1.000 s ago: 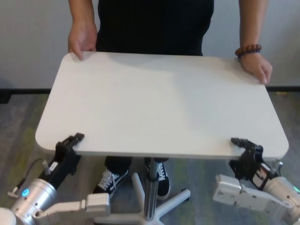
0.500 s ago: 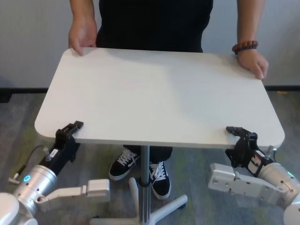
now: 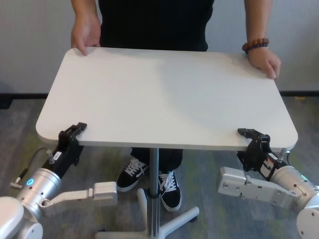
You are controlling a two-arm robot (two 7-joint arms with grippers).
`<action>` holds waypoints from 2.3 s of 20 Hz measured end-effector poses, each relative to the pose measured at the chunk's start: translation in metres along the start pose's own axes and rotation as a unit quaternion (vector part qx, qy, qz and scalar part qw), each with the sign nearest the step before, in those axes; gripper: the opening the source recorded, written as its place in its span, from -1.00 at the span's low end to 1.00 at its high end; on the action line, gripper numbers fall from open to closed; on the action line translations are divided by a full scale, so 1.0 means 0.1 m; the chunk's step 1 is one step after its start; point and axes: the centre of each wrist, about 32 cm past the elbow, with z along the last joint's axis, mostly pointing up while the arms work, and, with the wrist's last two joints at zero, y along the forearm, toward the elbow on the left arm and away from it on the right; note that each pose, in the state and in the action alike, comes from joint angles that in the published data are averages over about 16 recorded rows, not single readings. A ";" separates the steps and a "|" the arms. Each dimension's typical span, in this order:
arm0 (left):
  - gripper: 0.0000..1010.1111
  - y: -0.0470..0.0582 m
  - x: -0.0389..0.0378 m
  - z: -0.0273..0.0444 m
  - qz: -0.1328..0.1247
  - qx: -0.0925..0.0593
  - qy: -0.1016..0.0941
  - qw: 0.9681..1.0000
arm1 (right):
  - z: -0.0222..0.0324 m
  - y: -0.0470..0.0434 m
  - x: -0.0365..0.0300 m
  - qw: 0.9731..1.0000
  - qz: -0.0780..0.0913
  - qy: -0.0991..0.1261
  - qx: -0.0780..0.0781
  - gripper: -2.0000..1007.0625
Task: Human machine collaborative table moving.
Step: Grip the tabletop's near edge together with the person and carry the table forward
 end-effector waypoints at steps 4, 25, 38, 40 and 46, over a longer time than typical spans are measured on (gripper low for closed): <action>-0.46 -0.04 0.003 -0.010 0.002 0.005 0.000 1.000 | -0.011 0.051 0.016 1.000 0.000 -0.004 -0.001 -0.29; -0.45 -0.35 -0.026 0.079 0.009 0.016 -0.018 1.000 | -0.141 0.325 0.066 0.999 0.010 -0.034 -0.020 -0.28; -0.45 -0.46 -0.186 0.089 0.000 0.031 -0.032 0.999 | -0.198 0.462 -0.018 0.998 0.022 -0.046 -0.029 -0.28; -0.45 -0.47 -0.214 0.092 -0.003 0.032 -0.034 0.999 | -0.206 0.484 -0.037 0.998 0.023 -0.047 -0.030 -0.28; -0.45 -0.51 -0.300 0.108 -0.010 0.036 -0.039 0.999 | -0.231 0.539 -0.092 0.998 0.029 -0.050 -0.032 -0.28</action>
